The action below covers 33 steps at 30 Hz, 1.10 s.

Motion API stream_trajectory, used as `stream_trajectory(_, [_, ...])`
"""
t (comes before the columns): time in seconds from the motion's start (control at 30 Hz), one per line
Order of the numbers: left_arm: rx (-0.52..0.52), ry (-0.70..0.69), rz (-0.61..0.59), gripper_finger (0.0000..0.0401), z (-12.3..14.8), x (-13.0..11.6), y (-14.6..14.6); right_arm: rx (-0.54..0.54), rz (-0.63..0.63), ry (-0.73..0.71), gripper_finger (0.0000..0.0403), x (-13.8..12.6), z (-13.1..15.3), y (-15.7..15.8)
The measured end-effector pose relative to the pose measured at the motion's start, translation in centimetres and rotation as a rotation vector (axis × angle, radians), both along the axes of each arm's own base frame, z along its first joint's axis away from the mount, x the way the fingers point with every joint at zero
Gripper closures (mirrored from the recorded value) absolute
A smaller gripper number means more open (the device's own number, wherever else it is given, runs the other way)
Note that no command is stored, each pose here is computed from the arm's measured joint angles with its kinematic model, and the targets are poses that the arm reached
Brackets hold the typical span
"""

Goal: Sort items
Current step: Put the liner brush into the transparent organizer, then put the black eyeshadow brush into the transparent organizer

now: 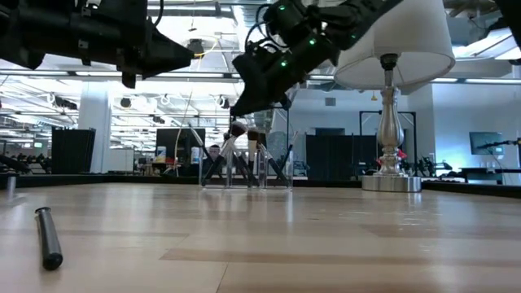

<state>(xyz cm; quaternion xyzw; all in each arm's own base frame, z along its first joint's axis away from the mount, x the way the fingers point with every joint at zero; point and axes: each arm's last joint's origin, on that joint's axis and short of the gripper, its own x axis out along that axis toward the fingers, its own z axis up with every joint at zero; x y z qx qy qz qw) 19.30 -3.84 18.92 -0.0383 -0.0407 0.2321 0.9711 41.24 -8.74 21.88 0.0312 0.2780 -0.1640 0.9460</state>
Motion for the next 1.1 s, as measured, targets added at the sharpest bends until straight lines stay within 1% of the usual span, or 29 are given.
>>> stream_trajectory(0.1, [0.004, 0.014, 0.000, 0.0299, -0.1, 0.0, 0.0, 0.012, -0.005, 0.066, 0.0382, 0.4, 0.6, -0.3])
stream_trajectory(0.17, [0.005, 0.016, 0.000, 0.0299, -0.2, 0.0, 0.0, 0.012, -0.005, 0.065, 0.0369, 0.9, 1.2, -0.4])
stream_trajectory(0.27, [0.001, 0.020, -0.005, 0.0299, -0.2, 0.0, 0.0, -0.006, 0.006, 0.094, 0.0344, 0.8, 1.8, -0.7])
stream_trajectory(0.33, [-0.019, 0.015, -0.010, 0.0299, -0.3, 0.0, 0.0, -0.047, 0.026, 0.081, 0.0329, 1.2, 2.3, -0.7])
stream_trajectory(0.43, [-0.090, 0.006, -0.028, 0.0299, -0.6, 0.1, -0.1, -0.094, 0.032, 0.068, 0.0307, 1.3, 3.3, -0.5])
stream_trajectory(0.47, [-0.104, 0.022, -0.054, 0.0299, -0.8, 0.1, -0.2, -0.103, 0.039, 0.063, 0.0300, 1.4, 3.7, -0.4])
stream_trajectory(0.53, [-0.131, 0.056, -0.151, 0.0299, -1.2, 0.2, -0.5, -0.108, 0.053, 0.065, 0.0287, 1.6, 4.4, 0.0])
stream_trajectory(0.63, [-0.173, 0.135, -0.389, 0.0299, -1.9, 0.3, -1.1, -0.113, 0.074, 0.046, 0.0269, 1.7, 5.9, 1.0])
stream_trajectory(0.7, [-0.183, 0.178, -0.580, 0.0300, -2.2, 0.2, -1.8, -0.110, 0.098, 0.065, 0.0259, 1.5, 6.6, 2.0])
stream_trajectory(0.77, [-0.152, 0.221, -0.690, 0.0301, -2.6, 0.1, -2.4, -0.111, 0.127, 0.063, 0.0251, 1.6, 7.3, 3.3])
stream_trajectory(0.83, [-0.144, 0.252, -0.723, 0.0302, -3.1, 0.1, -2.9, -0.104, 0.162, 0.099, 0.0246, 1.2, 7.9, 4.6])
stream_trajectory(0.87, [-0.159, 0.274, -0.728, 0.0303, -3.5, 0.2, -3.1, -0.106, 0.179, 0.096, 0.0244, 1.2, 8.2, 5.3])
stream_trajectory(0.9, [-0.189, 0.295, -0.730, 0.0304, -3.9, 0.2, -3.3, -0.108, 0.195, 0.095, 0.0242, 1.2, 8.4, 6.0])
stream_trajectory(0.97, [-0.264, 0.354, -0.740, 0.0304, -5.1, 0.3, -3.8, -0.109, 0.233, 0.136, 0.0241, 0.6, 8.6, 7.4])
stream_trajectory(1.0, [-0.272, 0.389, -0.752, 0.0304, -5.7, 0.3, -4.1, -0.109, 0.248, 0.140, 0.0241, 0.5, 8.7, 8.0])
stream_trajectory(1.03, [-0.265, 0.420, -0.768, 0.0304, -6.3, 0.3, -4.5, -0.110, 0.262, 0.143, 0.0241, 0.5, 8.6, 8.6])
stream_trajectory(1.1, [-0.211, 0.471, -0.799, 0.0304, -7.1, 0.6, -5.3, -0.107, 0.291, 0.183, 0.0243, 0.0, 8.6, 9.7])
